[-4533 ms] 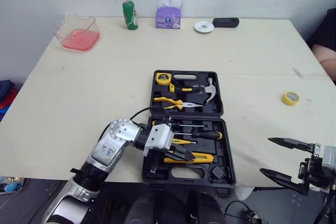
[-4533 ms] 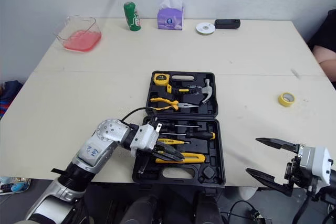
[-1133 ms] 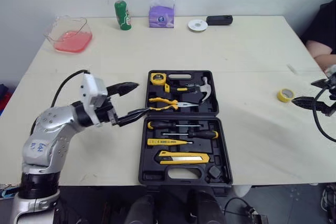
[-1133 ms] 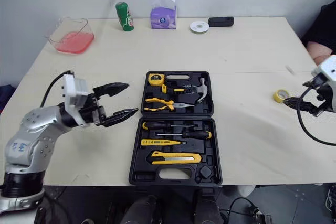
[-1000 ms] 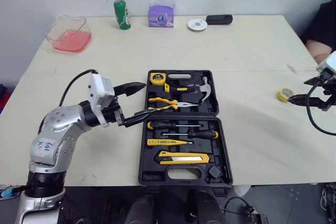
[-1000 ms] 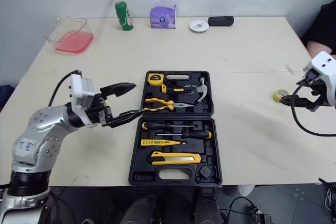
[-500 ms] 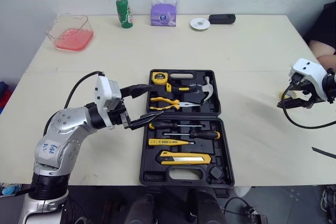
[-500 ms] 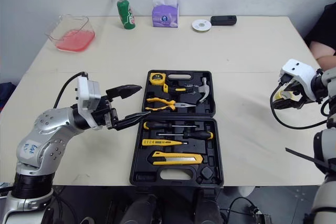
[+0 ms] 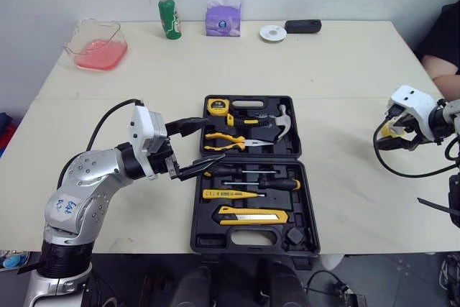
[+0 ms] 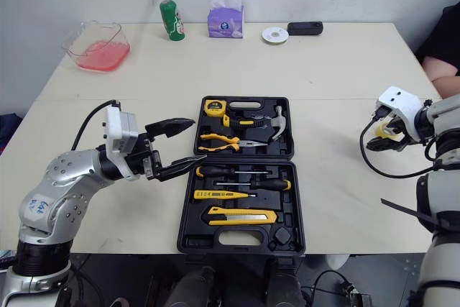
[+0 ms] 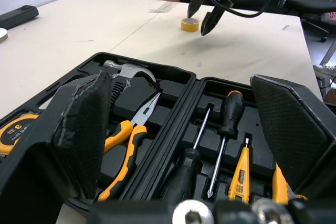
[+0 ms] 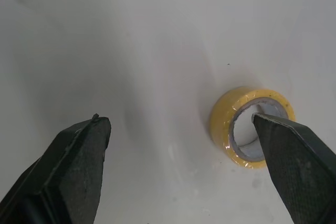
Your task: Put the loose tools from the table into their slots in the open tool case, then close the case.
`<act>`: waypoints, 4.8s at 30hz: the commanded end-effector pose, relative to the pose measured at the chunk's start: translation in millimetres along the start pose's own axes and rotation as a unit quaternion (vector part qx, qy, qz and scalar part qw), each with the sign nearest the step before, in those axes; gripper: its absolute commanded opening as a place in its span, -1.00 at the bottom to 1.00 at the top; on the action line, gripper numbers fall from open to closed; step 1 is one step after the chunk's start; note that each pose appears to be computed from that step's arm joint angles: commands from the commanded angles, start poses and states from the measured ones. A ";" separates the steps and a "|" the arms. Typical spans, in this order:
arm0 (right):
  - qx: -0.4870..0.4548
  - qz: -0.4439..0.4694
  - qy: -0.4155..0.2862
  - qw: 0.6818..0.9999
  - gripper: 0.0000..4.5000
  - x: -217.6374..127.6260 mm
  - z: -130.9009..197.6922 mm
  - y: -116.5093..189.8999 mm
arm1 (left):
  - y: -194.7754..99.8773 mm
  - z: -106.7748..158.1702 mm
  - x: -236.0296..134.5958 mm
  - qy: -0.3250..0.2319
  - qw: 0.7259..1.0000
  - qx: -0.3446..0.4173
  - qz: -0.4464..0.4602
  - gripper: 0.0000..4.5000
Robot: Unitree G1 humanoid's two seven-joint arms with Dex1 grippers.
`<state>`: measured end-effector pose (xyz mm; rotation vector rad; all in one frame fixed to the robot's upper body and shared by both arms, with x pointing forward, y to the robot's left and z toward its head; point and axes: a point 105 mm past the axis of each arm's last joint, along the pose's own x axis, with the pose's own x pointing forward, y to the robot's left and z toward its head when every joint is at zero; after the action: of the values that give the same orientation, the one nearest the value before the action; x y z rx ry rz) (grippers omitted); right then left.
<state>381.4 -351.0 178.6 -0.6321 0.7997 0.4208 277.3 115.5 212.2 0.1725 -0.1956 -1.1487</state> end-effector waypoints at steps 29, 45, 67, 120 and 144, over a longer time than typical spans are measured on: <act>0.128 -0.001 -0.007 0.992 -0.72 16.8 -12.5 9.1 | -6.7 20.0 -9.1 0.005 1.000 0.026 0.004 1.00; -0.048 0.092 -0.013 0.995 -0.99 -30.5 14.8 8.8 | -15.4 18.4 -7.0 0.007 0.999 0.028 -0.026 1.00; -0.161 0.258 -0.049 0.951 -0.99 -46.8 -33.2 157.8 | -35.2 11.8 1.8 -0.001 0.989 0.019 -0.149 1.00; -0.193 0.210 0.021 0.958 0.69 -50.5 -51.7 169.7 | -25.6 8.7 10.7 0.005 0.984 0.045 -0.172 1.00; -0.316 0.280 -0.073 0.903 -0.98 -79.4 14.1 206.0 | -48.2 1.7 3.1 0.017 0.965 0.043 -0.257 1.00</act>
<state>229.9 -208.9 168.5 -0.9423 0.6926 1.2157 244.1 95.9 201.5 0.2897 -0.1550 -1.6155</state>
